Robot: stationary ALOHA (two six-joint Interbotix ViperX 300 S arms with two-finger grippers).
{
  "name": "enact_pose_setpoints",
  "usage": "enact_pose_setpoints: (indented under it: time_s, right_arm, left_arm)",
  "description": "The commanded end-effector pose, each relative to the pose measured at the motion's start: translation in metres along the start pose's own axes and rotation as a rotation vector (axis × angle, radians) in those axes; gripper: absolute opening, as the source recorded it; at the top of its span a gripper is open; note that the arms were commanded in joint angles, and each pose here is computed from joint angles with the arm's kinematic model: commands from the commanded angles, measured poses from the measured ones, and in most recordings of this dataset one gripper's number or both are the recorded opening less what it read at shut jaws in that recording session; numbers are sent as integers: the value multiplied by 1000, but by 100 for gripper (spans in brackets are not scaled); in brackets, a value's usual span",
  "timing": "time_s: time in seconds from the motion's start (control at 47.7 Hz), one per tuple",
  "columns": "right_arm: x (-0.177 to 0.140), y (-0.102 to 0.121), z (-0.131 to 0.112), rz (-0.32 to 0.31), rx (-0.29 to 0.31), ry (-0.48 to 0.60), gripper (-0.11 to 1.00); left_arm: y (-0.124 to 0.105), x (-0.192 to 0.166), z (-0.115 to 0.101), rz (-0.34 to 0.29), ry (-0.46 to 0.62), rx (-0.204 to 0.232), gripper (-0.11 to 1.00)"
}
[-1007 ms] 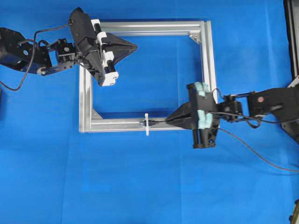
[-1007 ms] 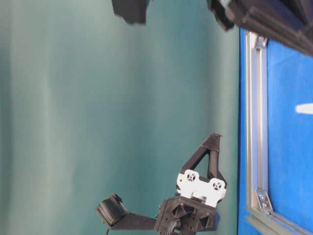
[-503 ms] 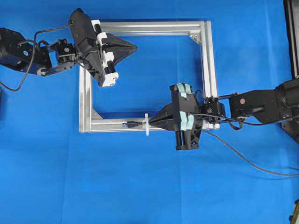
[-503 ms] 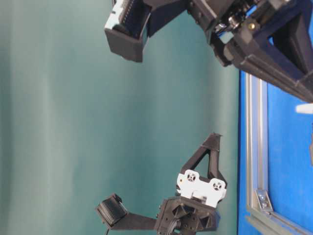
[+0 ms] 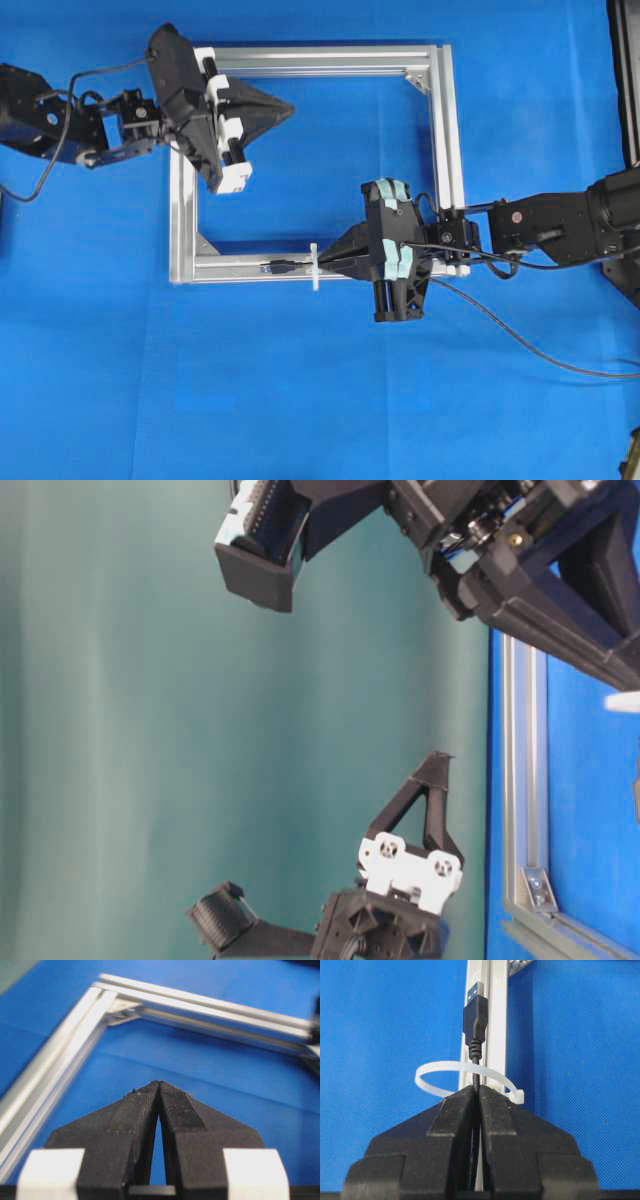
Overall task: Insert the wire through the string loop located in the center.
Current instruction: 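Move the open left gripper to the plug emerging left of the loop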
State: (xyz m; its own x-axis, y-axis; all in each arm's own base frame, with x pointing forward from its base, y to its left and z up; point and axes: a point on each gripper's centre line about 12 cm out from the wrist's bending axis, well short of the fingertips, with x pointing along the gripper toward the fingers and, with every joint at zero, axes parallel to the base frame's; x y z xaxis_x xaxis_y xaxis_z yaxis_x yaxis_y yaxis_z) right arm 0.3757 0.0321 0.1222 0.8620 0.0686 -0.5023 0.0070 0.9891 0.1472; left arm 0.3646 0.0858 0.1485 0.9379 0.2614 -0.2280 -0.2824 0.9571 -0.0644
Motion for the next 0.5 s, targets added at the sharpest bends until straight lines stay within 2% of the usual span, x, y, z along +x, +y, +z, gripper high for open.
enact_pose_setpoints:
  time_s: [0.0,0.147,0.482]
  right_arm:
    - [-1,3,10,8,0,-33,-3]
    - [0,3,10,9,-1,-34,-3]
    - [0,3,10,8,0,-34,-3]
  left_arm:
    - [-17,-8,10,-47,-28,10,0]
    - [-44,-22,4,-125,-5,15,0]
    - [-105,-58,-16,-313,92,-11,0]
